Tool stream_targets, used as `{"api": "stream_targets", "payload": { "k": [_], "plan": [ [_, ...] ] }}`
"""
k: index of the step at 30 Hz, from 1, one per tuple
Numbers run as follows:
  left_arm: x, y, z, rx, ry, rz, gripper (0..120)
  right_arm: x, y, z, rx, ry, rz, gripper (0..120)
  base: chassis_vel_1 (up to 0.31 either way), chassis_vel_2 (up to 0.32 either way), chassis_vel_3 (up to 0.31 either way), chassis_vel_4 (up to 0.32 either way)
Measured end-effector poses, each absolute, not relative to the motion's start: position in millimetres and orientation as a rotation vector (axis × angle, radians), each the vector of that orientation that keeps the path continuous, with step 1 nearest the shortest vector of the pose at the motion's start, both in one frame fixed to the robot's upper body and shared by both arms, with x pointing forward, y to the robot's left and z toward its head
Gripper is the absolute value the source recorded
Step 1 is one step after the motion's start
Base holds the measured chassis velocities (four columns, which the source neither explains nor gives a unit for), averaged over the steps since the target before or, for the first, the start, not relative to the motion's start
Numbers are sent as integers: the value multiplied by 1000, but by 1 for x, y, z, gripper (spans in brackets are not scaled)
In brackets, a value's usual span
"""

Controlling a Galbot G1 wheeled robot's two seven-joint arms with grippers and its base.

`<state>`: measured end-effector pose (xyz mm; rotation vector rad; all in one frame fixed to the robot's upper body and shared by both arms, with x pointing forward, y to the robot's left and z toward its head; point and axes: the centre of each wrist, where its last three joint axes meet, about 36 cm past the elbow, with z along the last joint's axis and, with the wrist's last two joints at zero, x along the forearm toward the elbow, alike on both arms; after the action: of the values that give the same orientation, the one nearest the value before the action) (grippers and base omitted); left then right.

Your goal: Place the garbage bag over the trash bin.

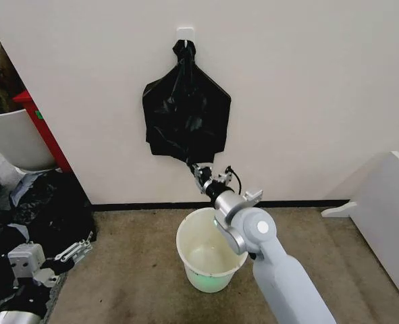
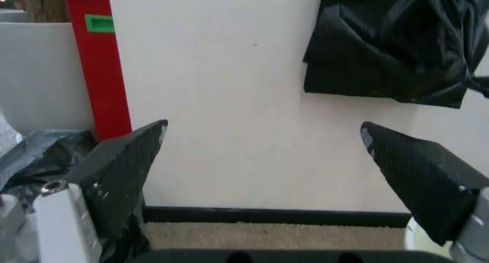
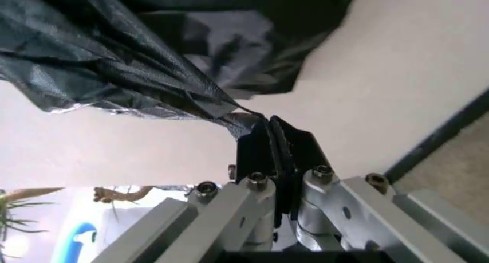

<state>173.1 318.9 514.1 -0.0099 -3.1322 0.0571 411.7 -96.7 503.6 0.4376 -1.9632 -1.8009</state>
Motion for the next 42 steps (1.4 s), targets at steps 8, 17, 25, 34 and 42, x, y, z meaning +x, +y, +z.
{"api": "stream_targets", "payload": {
  "k": [8,17,25,34,42],
  "plan": [
    [173,319,514,-11,-3133,60,100,392,-100,490,396,-1965,-1781,0,0,0,0,0],
    [173,318,513,-14,-3134,64,100,377,-102,480,357,-1943,-1780,0,0,0,0,0],
    [173,317,513,-16,-3135,67,100,381,-103,495,402,-1962,-1790,0,0,0,0,0],
    [173,317,513,-16,-3135,67,100,402,-108,527,490,-2002,-1790,0,0,0,0,0],
    [175,318,514,-39,-3137,64,100,406,-110,544,559,-2024,-1748,0,0,0,0,0]
  ]
}}
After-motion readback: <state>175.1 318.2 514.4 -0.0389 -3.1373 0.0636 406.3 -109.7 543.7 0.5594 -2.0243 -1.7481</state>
